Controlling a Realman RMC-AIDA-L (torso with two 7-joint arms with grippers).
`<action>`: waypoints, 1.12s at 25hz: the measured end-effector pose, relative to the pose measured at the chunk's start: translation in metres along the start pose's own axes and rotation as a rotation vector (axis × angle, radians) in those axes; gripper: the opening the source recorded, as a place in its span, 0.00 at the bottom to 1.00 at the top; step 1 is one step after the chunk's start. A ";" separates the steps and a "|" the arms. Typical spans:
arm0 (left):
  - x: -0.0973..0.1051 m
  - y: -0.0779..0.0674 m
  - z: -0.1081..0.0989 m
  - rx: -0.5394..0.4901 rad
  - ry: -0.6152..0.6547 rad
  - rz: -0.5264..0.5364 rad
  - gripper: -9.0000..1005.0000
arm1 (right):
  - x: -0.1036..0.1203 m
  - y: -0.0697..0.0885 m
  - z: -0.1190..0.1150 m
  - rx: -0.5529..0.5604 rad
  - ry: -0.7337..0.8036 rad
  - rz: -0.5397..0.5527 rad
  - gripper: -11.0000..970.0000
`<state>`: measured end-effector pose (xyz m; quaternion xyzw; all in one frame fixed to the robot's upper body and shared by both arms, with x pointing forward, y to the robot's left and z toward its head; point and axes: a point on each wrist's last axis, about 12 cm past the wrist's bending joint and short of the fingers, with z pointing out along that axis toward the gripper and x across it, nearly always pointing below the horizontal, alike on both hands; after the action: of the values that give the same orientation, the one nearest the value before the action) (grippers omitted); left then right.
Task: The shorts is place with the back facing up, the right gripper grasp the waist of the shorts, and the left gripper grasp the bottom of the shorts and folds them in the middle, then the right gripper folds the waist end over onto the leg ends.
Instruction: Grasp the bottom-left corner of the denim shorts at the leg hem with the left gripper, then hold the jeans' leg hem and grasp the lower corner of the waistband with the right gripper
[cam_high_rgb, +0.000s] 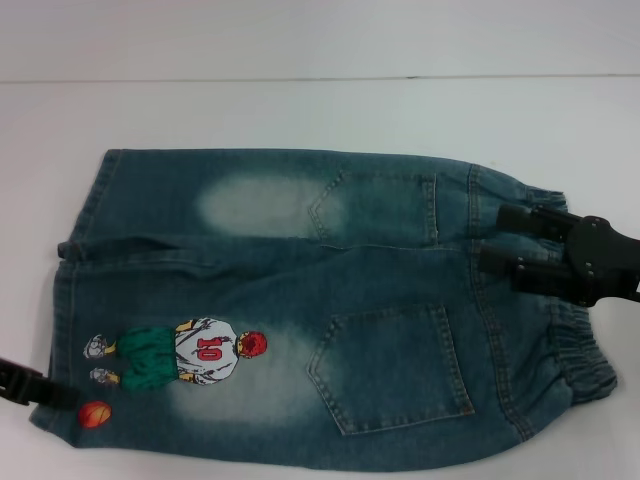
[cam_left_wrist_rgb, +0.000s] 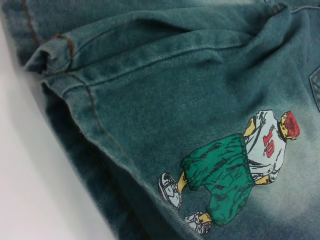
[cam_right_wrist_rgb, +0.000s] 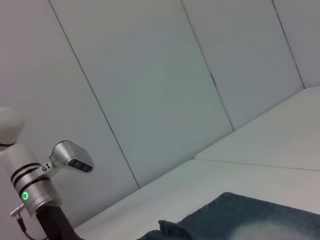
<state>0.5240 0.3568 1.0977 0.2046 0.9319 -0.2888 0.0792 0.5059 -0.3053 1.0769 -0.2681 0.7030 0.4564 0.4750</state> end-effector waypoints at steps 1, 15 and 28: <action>0.000 0.000 0.000 0.000 0.000 0.000 0.04 | 0.000 0.000 0.000 0.004 0.000 0.001 0.95; -0.011 -0.008 0.000 0.033 -0.031 0.030 0.03 | 0.035 0.004 -0.036 0.162 -0.002 0.171 0.94; -0.015 -0.010 0.004 0.048 -0.043 0.035 0.03 | 0.077 0.025 -0.075 0.277 0.009 0.340 0.94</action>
<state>0.5329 0.3420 1.1038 0.2166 0.9190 -0.3139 0.0995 0.4227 -0.3575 1.0263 -0.0802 0.7961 0.4279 0.4203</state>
